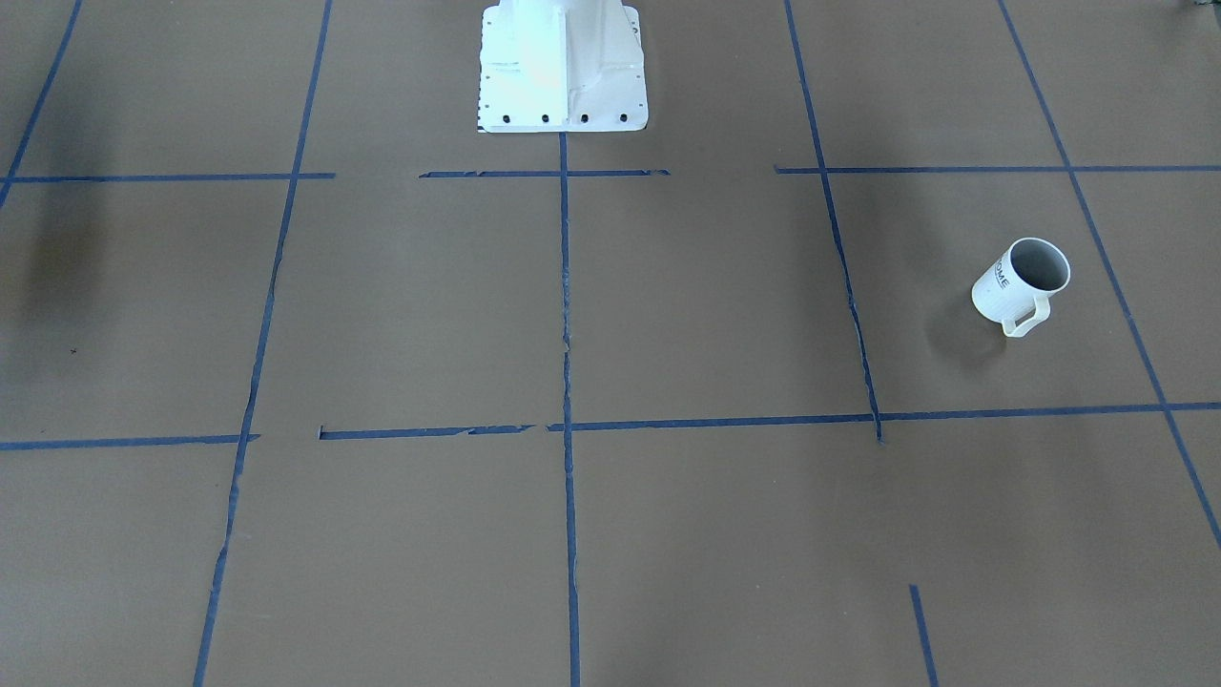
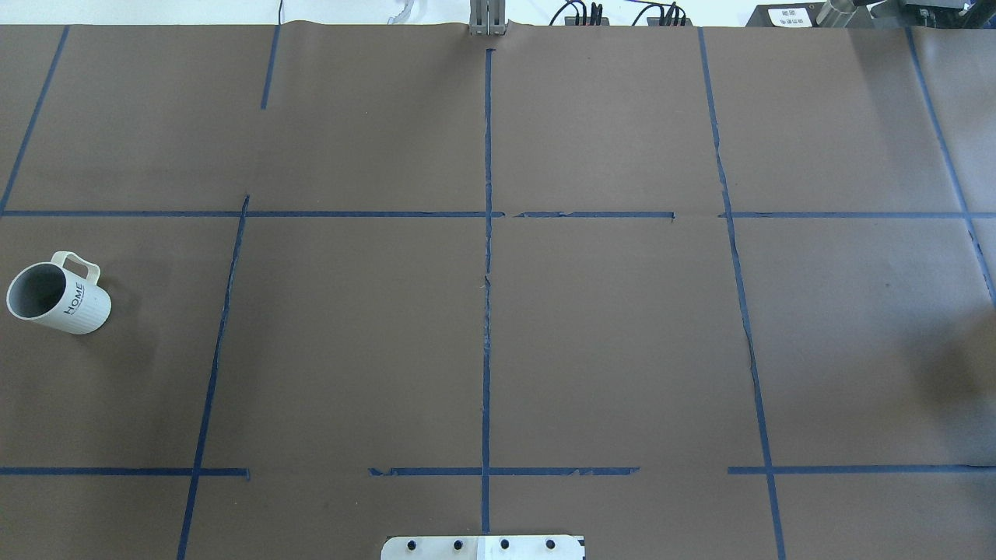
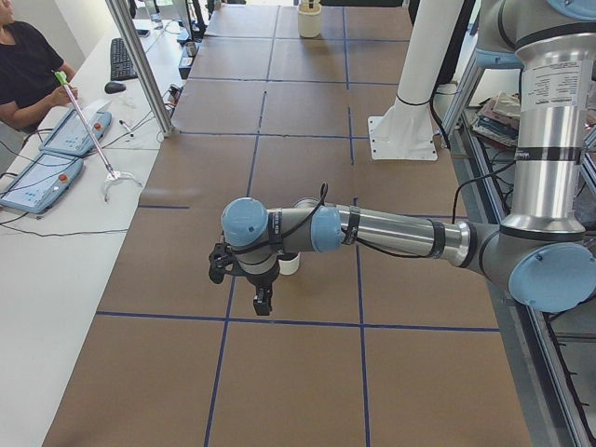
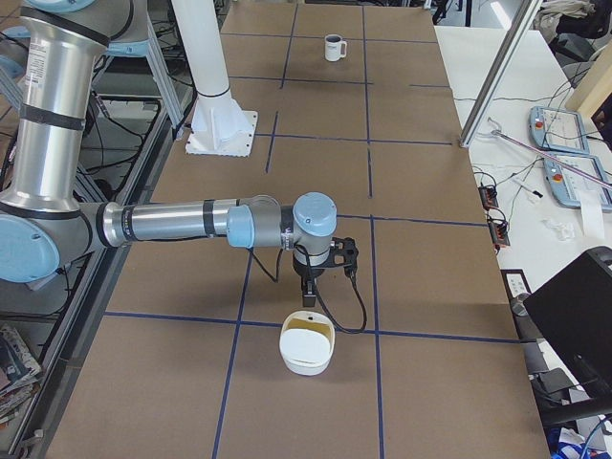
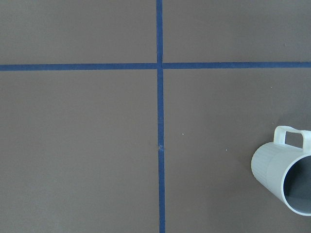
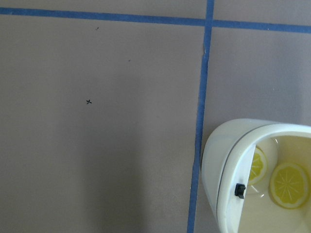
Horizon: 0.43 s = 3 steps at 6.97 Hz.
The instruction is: Left arm hands cup to right arm to dump lemon
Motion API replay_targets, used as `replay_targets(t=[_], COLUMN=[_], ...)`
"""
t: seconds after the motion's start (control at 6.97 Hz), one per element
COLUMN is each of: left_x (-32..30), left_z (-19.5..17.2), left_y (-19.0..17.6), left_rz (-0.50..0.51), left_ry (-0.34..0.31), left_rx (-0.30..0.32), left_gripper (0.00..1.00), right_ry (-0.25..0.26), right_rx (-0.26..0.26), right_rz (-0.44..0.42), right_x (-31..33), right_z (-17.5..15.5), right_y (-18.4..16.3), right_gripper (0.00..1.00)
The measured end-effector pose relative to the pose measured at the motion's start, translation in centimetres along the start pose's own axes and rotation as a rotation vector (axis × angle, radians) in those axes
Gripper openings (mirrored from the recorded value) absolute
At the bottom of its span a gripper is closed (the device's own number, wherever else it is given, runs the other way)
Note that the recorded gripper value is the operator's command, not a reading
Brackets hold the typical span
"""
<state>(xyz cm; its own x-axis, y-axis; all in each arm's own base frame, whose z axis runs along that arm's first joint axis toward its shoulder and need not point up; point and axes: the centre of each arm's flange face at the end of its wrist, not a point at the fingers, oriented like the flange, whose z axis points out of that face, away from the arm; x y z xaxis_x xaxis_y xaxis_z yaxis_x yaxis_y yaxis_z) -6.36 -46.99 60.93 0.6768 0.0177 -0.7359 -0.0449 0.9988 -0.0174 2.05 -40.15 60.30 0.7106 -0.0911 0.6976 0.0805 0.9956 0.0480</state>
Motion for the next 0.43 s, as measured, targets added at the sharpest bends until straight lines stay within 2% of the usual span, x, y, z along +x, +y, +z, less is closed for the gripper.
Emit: replay_targets(t=[0.43], left_x=[0.63], left_z=[-0.55], left_y=[-0.01], left_rz=[0.015], left_ry=[-0.002], left_rx=[0.011], left_gripper=[1.0], right_ry=[-0.001], right_rx=[0.014], right_rz=[-0.012], right_x=[-0.02], right_z=[0.03], right_y=[-0.04], right_gripper=[1.0])
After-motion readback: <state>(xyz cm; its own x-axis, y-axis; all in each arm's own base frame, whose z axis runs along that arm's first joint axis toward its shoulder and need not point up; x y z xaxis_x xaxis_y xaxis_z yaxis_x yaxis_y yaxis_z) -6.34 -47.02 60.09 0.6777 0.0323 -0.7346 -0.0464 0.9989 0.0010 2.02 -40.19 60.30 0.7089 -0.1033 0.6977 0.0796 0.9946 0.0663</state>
